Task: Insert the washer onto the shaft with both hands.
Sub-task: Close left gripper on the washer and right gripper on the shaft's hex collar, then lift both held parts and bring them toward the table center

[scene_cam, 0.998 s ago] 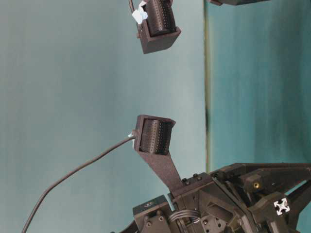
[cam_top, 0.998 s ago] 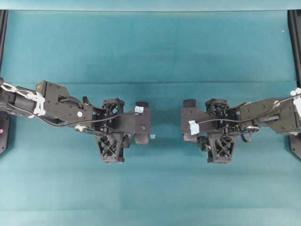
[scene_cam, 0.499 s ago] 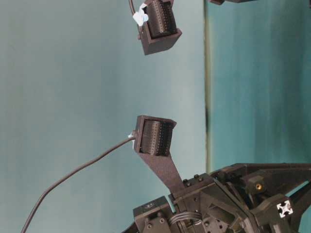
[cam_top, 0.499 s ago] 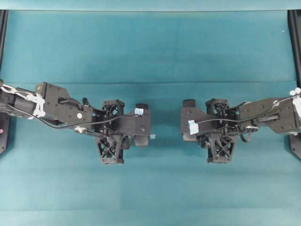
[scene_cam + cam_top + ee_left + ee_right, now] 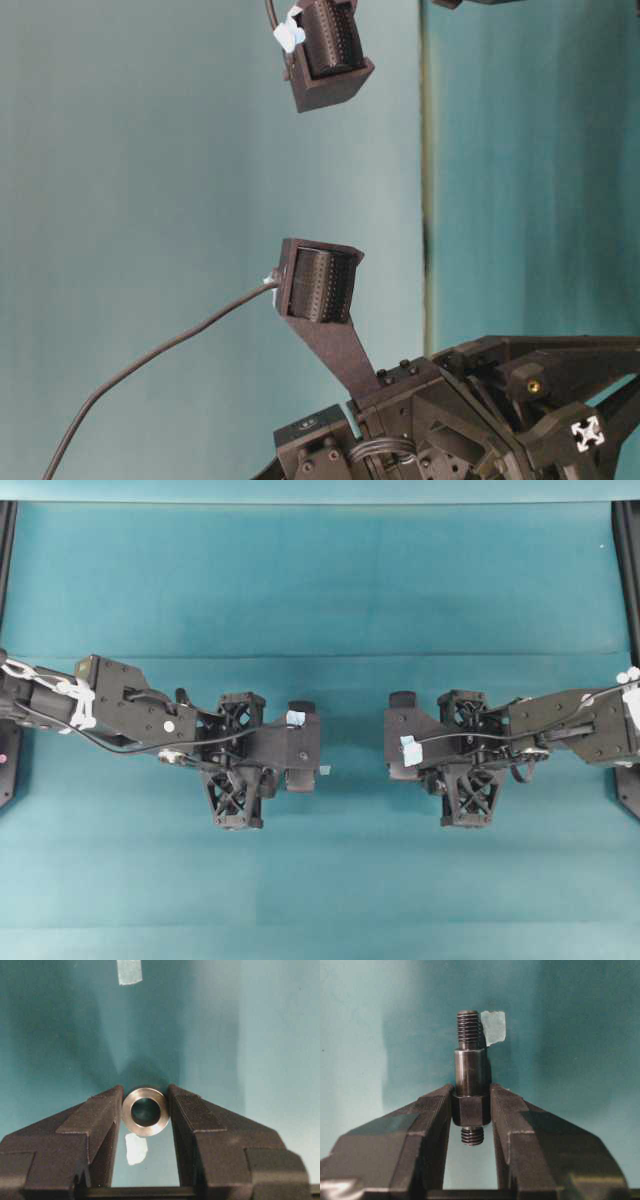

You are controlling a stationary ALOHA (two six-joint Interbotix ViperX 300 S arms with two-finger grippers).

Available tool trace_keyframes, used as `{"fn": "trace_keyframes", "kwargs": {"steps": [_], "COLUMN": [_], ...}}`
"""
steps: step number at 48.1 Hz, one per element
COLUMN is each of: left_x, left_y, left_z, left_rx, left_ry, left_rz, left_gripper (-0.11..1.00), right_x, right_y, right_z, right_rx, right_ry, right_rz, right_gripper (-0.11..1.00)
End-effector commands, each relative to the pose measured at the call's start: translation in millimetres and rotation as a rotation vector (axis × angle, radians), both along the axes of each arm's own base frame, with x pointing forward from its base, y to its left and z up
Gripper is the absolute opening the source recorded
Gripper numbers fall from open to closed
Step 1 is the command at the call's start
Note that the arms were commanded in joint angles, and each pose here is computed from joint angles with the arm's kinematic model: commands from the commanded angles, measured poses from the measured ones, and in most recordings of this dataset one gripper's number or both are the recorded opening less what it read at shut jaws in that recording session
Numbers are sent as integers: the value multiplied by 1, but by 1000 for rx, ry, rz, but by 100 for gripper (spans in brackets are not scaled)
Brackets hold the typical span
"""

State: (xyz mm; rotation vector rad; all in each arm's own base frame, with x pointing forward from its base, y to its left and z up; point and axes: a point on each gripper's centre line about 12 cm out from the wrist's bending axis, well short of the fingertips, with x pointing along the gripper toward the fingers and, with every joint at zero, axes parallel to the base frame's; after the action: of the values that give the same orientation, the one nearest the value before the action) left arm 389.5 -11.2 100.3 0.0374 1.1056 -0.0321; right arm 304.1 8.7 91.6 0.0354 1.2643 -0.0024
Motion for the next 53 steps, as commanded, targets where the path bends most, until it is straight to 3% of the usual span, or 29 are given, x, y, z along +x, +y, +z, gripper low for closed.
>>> {"fn": "trace_keyframes", "kwargs": {"steps": [1, 21, 32, 37, 53], "left_x": [1, 1, 0, -2, -17], "left_y": [-2, -2, 0, 0, 0], "left_z": [4, 4, 25, 36, 66], "left_rx": [3, 3, 2, 0, -20], "left_ry": [-14, -14, -74, -126, -460], "left_rz": [-13, -13, -7, -7, -3], "left_gripper": [37, 37, 37, 37, 37], "right_x": [-1, 0, 4, 4, 0], "right_y": [2, 2, 1, 0, 0], "right_z": [-2, -1, 18, 28, 49], "right_rx": [1, 1, 4, 5, 10], "right_ry": [8, -2, -112, -158, -376], "right_rz": [8, 8, -2, -4, -11], "right_gripper": [0, 0, 0, 0, 0]}}
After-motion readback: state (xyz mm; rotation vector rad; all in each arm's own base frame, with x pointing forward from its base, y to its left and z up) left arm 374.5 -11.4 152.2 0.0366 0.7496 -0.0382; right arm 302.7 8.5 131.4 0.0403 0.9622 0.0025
